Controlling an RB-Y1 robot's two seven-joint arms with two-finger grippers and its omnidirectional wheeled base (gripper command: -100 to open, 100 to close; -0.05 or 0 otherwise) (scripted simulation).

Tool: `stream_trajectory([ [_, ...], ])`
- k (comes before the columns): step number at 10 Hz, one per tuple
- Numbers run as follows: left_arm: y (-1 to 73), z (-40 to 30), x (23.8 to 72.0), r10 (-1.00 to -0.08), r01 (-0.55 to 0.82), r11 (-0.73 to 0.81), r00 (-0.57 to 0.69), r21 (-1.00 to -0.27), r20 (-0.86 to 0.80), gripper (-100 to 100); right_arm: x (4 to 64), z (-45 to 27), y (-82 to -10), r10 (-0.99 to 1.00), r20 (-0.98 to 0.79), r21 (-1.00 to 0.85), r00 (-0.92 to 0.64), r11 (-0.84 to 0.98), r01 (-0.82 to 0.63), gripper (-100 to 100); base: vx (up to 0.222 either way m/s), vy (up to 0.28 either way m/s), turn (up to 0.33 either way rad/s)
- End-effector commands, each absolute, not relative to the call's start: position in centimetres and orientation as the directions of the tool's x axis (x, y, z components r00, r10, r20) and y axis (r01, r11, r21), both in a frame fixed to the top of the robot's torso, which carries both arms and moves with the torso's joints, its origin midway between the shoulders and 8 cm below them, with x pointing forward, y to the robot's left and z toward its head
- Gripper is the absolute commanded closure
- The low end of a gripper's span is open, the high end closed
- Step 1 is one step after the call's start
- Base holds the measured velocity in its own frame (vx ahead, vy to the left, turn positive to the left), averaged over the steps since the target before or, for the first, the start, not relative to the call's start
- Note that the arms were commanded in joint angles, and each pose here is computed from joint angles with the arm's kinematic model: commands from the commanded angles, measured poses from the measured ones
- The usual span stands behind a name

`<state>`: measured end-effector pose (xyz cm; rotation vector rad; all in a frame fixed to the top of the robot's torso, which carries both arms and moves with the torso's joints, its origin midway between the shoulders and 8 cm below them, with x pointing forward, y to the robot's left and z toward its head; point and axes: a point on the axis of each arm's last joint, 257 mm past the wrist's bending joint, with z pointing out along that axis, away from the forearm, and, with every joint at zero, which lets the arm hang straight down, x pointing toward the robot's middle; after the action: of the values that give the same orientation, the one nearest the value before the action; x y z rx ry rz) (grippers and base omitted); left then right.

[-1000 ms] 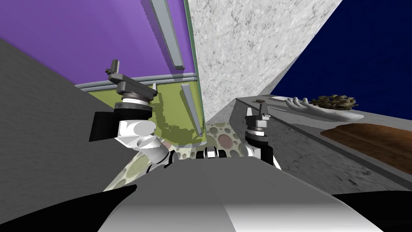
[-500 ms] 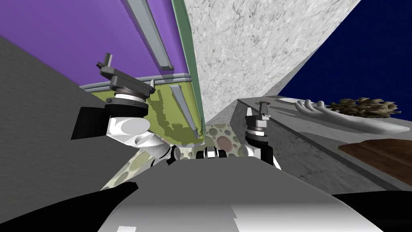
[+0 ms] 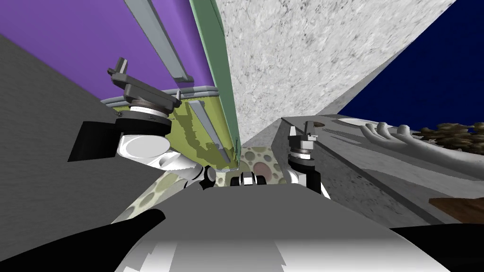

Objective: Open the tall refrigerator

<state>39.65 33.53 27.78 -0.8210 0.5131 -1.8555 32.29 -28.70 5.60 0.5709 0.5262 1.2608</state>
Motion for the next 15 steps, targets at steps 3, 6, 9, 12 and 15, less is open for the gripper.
stream_trajectory([
  [3,32.6,27.1,40.4,-0.834,0.551,-0.552,-0.367,-0.625,0.413,-100,32.3,5.6,-28.7,0.973,-0.055,0.659,0.225,0.205,-0.723,0,0.037,-0.153,0.113],
  [6,31.8,26.1,41.1,-0.784,0.509,-0.621,-0.407,-0.596,0.469,-100,32.3,5.6,-28.7,0.973,-0.055,0.659,0.225,0.205,-0.723,0,0.012,-0.068,0.047],
  [9,31.7,27.5,41.6,-0.788,0.508,-0.615,-0.410,-0.602,0.460,-100,32.3,5.6,-28.7,0.973,-0.056,0.659,0.225,0.205,-0.723,0,0.017,-0.012,0.030],
  [12,31.5,28.2,42.0,-0.787,0.506,-0.617,-0.413,-0.603,0.458,-100,32.3,5.6,-28.7,0.973,-0.055,0.659,0.225,0.205,-0.723,0,0.028,-0.013,0.028],
  [15,31.8,26.8,41.2,-0.790,0.512,-0.613,-0.405,-0.602,0.460,100,32.3,5.6,-28.7,0.973,-0.055,0.659,0.225,0.205,-0.723,0,-0.029,0.014,-0.042],
])
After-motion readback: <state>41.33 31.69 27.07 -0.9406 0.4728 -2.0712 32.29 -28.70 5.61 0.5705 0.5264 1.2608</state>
